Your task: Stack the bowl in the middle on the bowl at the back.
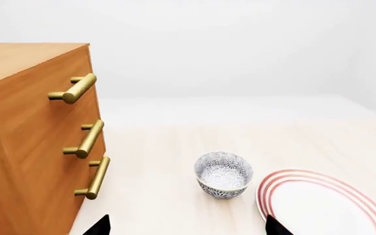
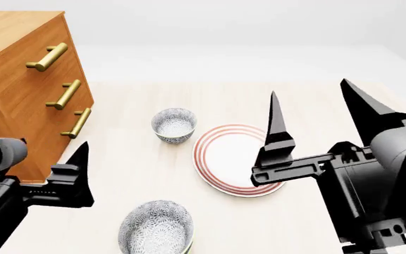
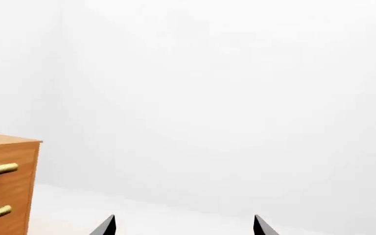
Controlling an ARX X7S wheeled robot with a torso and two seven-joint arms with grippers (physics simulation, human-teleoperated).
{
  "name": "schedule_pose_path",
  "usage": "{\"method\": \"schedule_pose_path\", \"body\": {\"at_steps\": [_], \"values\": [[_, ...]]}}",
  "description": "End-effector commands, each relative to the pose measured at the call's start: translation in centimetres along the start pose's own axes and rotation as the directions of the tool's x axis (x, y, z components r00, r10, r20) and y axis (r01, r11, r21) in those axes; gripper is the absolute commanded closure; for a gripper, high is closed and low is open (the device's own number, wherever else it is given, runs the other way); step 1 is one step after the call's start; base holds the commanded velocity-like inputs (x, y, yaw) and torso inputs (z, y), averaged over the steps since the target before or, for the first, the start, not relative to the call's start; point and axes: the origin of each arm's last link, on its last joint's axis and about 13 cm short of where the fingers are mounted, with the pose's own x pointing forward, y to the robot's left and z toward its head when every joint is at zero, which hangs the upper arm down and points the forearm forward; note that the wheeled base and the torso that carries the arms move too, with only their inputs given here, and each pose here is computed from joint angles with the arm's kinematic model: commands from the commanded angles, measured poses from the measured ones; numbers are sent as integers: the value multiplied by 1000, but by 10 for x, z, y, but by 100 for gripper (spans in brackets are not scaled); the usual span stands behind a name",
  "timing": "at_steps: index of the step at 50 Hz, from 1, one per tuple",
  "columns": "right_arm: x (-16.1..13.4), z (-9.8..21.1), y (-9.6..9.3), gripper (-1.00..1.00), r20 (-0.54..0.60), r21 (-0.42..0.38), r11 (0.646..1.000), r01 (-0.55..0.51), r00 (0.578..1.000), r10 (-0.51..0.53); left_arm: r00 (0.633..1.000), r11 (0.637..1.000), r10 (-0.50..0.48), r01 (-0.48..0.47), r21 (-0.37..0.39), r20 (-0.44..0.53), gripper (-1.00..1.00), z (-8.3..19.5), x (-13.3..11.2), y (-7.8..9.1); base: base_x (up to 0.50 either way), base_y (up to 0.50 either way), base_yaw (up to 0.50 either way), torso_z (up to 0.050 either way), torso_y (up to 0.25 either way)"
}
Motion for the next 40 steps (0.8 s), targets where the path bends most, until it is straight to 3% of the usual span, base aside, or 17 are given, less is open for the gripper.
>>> {"method": "schedule_pose_path", "body": {"at_steps": [1, 3, 4, 8, 15, 40], "values": [[-25, 18, -12, -100, 39, 84, 981, 173, 983, -177, 998, 999, 27, -28, 23, 48, -100, 1, -22, 5, 0, 0, 0, 0, 0], [-22, 33, -7, -100, 171, 168, 972, 163, 966, -191, 998, 999, 29, -30, 23, 51, -100, 0, -24, 5, 0, 0, 0, 0, 0], [-24, 35, -11, -100, 186, 156, 976, 154, 965, -182, 998, 999, 32, -33, 22, 53, -100, 0, -25, 6, 0, 0, 0, 0, 0], [-55, 9, -22, -100, -86, 43, 983, 178, 981, -174, 998, 999, 38, -39, 17, 59, -100, -1, -31, 8, 0, 0, 0, 0, 0], [-63, 11, -30, -100, -75, 31, 978, 205, 977, -202, 995, 998, 57, -58, 9, 79, -100, 4, -36, 11, 0, 0, 0, 0, 0], [-65, 8, -33, -100, -62, 12, 967, 253, 966, -252, 989, 998, 49, -52, 21, 141, -100, 17, -48, 14, 0, 0, 0, 0, 0]]}}
